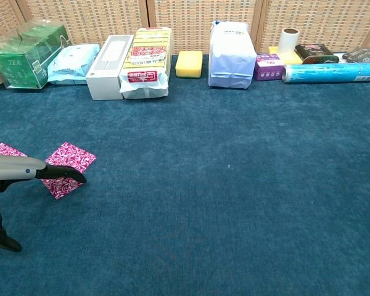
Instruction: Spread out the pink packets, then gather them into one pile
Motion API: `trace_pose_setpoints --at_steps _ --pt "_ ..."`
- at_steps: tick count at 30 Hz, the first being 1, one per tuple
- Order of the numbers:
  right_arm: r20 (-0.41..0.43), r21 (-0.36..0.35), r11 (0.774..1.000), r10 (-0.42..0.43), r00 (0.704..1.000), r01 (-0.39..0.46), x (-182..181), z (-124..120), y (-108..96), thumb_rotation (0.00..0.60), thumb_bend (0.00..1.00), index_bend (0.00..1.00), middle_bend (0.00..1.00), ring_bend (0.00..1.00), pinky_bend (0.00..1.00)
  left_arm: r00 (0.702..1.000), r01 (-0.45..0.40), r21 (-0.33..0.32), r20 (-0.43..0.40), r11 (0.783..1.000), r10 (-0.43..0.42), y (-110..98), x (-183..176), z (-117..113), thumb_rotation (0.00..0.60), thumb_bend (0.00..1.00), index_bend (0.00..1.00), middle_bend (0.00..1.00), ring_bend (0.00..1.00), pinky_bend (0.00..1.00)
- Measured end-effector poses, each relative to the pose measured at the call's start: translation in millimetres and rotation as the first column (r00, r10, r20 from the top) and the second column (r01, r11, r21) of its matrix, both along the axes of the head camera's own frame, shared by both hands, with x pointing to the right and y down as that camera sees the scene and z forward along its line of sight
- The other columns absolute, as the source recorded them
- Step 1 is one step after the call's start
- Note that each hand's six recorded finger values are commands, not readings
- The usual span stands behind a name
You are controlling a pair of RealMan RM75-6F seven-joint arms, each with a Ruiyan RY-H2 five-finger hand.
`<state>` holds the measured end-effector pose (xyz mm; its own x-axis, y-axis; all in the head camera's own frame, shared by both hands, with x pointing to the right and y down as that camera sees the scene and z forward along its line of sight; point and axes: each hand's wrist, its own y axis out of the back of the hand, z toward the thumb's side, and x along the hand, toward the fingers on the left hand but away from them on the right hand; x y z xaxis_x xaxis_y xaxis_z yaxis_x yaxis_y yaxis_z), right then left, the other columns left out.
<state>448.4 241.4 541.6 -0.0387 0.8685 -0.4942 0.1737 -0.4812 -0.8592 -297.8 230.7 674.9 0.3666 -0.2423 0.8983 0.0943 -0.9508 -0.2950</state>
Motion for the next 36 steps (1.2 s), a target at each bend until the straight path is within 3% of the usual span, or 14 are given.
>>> trace_pose_setpoints --at_steps 36 --pt "0.004 -0.006 1.000 0.004 1.000 -0.004 0 -1 1 0.600 0.00 0.10 0.00 0.00 0.00 0.984 -0.163 -0.015 -0.081 0.987 0.161 41 34 -30 0.600 0.03 0.00 0.00 0.00 0.00"
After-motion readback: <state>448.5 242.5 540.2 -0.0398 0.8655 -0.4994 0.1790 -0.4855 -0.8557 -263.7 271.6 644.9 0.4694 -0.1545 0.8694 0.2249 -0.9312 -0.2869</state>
